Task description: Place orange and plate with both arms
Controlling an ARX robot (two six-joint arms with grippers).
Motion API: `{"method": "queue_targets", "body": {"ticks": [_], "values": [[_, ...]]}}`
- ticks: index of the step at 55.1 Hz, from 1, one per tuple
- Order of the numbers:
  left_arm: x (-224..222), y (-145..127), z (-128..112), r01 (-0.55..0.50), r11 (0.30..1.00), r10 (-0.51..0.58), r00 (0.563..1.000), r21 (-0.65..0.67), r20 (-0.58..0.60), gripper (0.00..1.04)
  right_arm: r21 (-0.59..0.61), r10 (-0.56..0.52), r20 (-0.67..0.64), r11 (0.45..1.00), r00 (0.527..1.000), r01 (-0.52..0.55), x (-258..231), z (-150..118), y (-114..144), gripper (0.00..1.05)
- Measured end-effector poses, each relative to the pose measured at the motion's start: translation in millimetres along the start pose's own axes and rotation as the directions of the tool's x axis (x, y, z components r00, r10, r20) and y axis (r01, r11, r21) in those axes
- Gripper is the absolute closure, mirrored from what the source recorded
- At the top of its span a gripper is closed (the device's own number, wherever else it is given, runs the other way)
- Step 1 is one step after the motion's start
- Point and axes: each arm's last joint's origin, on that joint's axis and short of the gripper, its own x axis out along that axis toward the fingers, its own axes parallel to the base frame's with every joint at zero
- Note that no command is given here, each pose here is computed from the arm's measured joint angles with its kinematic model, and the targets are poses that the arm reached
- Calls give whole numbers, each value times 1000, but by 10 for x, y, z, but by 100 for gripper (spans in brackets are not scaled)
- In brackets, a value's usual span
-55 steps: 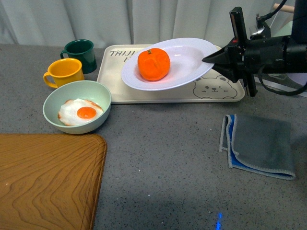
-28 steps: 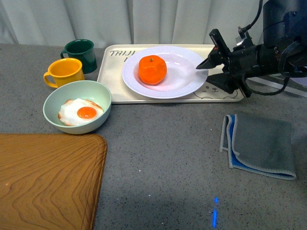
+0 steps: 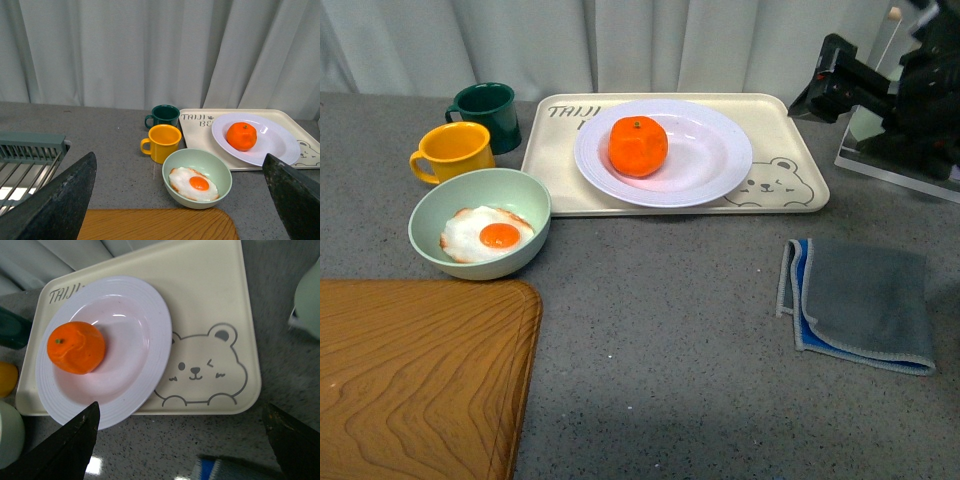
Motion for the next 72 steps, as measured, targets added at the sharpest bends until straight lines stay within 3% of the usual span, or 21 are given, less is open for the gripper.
{"method": "queue_targets", "body": {"ticks": [5, 10, 13, 18, 23, 27, 36, 42, 52, 59, 72], "values": [[0, 0, 0, 0, 1000, 0, 1000, 0, 0, 7, -138, -63, 126, 987, 990, 80, -282, -12, 144, 12], [0, 0, 0, 0, 1000, 0, 1000, 0, 0, 7, -153, -160, 452, 955, 878, 253, -669, -117, 201, 28], [0, 0, 0, -2, 1000, 2, 1000, 0, 0, 7, -140, -162, 541, 950, 825, 278, -949, -222, 178, 37], [0, 0, 0, -1, 1000, 1, 1000, 0, 0, 7, -131, -180, 565, 944, 805, 303, -1364, -430, 127, 50], [0, 0, 0, 0, 1000, 0, 1000, 0, 0, 7, -141, -183, 535, 943, 825, 301, -1771, -775, 40, 68], [0, 0, 0, 0, 1000, 0, 1000, 0, 0, 7, -145, -180, 511, 946, 840, 291, -1951, -968, -25, 77], [0, 0, 0, 0, 1000, 0, 1000, 0, 0, 7, -134, -195, 523, 942, 830, 307, -2316, -1315, -11, 104], [0, 0, 0, -1, 1000, 1, 1000, 0, 0, 7, -138, -164, 606, 942, 779, 306, -2423, -1455, 5, 104], [0, 0, 0, 0, 1000, 0, 1000, 0, 0, 7, -139, -163, 614, 941, 772, 308, -2425, -1468, 3, 102], [0, 0, 0, 0, 1000, 0, 1000, 0, 0, 7, -138, -162, 614, 941, 772, 308, -2425, -1468, 3, 78], [0, 0, 0, 0, 1000, 0, 1000, 0, 0, 7, -138, -162, 614, 941, 772, 308, -2425, -1468, 3, 19]]}}
